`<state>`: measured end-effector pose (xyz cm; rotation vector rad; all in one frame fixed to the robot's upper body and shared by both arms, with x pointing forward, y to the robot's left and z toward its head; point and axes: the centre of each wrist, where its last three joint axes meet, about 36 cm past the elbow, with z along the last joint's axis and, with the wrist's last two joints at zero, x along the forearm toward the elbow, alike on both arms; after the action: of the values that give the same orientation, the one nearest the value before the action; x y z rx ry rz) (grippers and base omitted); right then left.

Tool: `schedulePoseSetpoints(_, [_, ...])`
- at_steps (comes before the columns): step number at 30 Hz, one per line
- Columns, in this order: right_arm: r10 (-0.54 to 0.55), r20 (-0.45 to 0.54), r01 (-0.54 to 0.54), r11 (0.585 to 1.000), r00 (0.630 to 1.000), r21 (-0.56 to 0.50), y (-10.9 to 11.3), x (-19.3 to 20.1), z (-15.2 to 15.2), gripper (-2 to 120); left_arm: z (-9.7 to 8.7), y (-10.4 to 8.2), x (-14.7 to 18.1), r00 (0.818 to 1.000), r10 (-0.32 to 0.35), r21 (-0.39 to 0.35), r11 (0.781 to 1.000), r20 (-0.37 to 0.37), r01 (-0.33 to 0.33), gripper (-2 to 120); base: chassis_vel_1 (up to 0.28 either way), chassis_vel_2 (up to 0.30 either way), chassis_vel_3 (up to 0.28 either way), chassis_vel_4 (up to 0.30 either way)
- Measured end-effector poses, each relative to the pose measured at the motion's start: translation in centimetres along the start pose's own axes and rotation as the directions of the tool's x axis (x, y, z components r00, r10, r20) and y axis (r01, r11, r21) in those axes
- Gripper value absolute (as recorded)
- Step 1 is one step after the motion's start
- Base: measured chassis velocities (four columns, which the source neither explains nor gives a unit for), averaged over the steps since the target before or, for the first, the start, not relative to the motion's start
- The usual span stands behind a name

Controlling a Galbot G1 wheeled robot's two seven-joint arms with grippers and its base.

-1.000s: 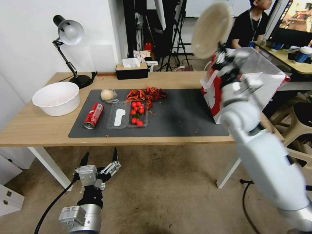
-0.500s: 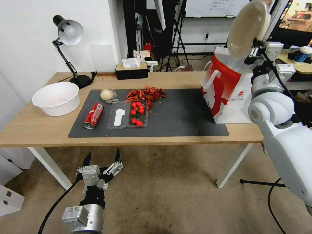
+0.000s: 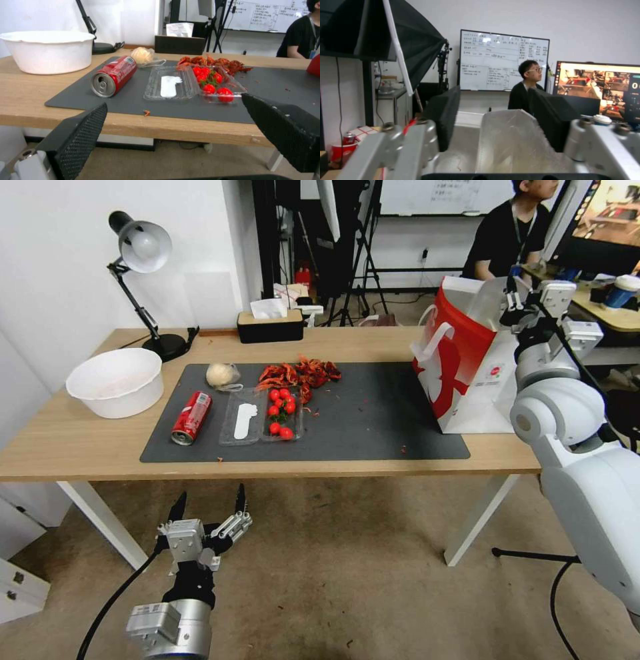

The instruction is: Pick up the trash from the table and place it into the takeout bag.

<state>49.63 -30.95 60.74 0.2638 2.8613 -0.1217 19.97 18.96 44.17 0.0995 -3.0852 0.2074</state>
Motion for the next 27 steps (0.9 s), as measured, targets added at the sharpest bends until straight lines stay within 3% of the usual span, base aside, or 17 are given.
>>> schedulePoseSetpoints(5, [-0.028,0.014,0.028,0.999,0.999,-0.017,-0.1,0.6,-0.1,80,-0.1,0.0,0.0,1.000,0.001,0.001,1.000,0.002,-0.001,100,0.000,0.000,0.000,0.000])
schedulePoseSetpoints(7, [-0.037,0.019,0.038,0.999,0.999,-0.023,-0.1,0.8,-0.3,82,-0.1,0.0,0.1,1.000,0.001,0.001,1.000,0.002,-0.001,100,0.000,0.000,0.000,0.000])
schedulePoseSetpoints(10, [-0.102,0.050,0.105,0.993,0.994,-0.058,-0.1,1.9,-0.5,96,-0.1,0.0,0.1,1.000,0.001,0.001,1.000,0.003,-0.001,100,0.000,0.000,0.000,0.000])
schedulePoseSetpoints(19, [-0.234,0.069,0.240,0.966,0.970,-0.096,-0.1,7.1,1.5,100,-0.1,0.1,0.2,1.000,-0.003,0.003,1.000,0.009,0.003,100,0.000,0.000,0.000,0.000])
schedulePoseSetpoints(27, [-0.265,0.087,0.274,0.956,0.960,-0.103,-0.3,9.5,2.2,100,0.0,0.1,0.1,1.000,-0.005,0.008,1.000,0.010,0.005,100,0.000,0.000,0.000,0.000])
